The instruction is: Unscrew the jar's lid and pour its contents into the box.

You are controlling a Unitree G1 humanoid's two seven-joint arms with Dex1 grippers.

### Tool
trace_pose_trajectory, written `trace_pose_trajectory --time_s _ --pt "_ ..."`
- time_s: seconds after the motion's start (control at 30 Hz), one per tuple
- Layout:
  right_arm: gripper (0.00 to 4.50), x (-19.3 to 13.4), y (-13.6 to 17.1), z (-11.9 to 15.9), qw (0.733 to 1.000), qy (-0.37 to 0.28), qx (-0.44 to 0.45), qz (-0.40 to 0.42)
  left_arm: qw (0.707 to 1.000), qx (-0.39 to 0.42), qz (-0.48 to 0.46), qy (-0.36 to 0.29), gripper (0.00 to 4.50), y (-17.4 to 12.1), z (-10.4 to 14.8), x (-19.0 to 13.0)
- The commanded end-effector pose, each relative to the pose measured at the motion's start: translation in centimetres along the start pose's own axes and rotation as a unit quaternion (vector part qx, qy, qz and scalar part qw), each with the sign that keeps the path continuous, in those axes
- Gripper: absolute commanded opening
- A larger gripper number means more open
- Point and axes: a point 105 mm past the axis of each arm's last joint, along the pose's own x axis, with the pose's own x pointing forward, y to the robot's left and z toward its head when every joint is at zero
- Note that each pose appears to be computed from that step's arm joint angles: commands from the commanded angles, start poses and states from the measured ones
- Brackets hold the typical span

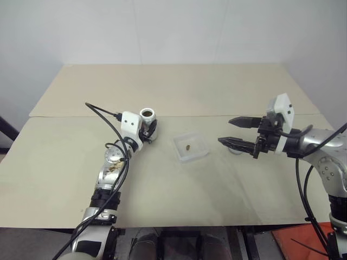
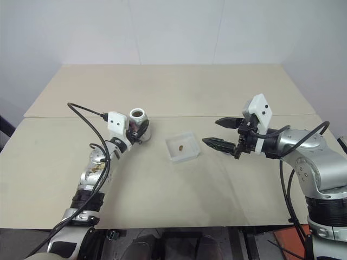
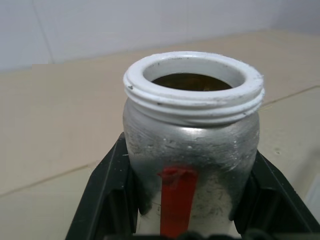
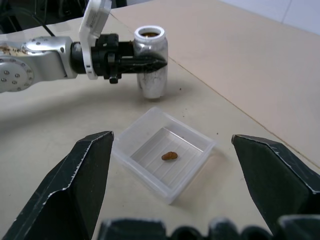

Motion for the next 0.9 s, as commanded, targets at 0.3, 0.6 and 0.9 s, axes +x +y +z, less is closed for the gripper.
trace_pose_trajectory --time_s 0.3,0.6,0.9 --pt "4.5 -0.2 0.7 1.0 1.0 -0.018 -0.013 0.01 1.0 0.013 0.011 -0.009 4.48 0.4 0.5 -0.9" --pt "4.5 -0.6 0.7 0.6 1.0 -0.015 -0.011 -0.001 0.999 0.034 -0.016 0.001 4.48 0.9 1.8 -4.0" --pt "4.5 -2.1 0.3 0.5 1.0 -0.007 -0.008 -0.011 0.986 0.061 -0.156 -0.004 4.48 1.1 6.3 -8.9"
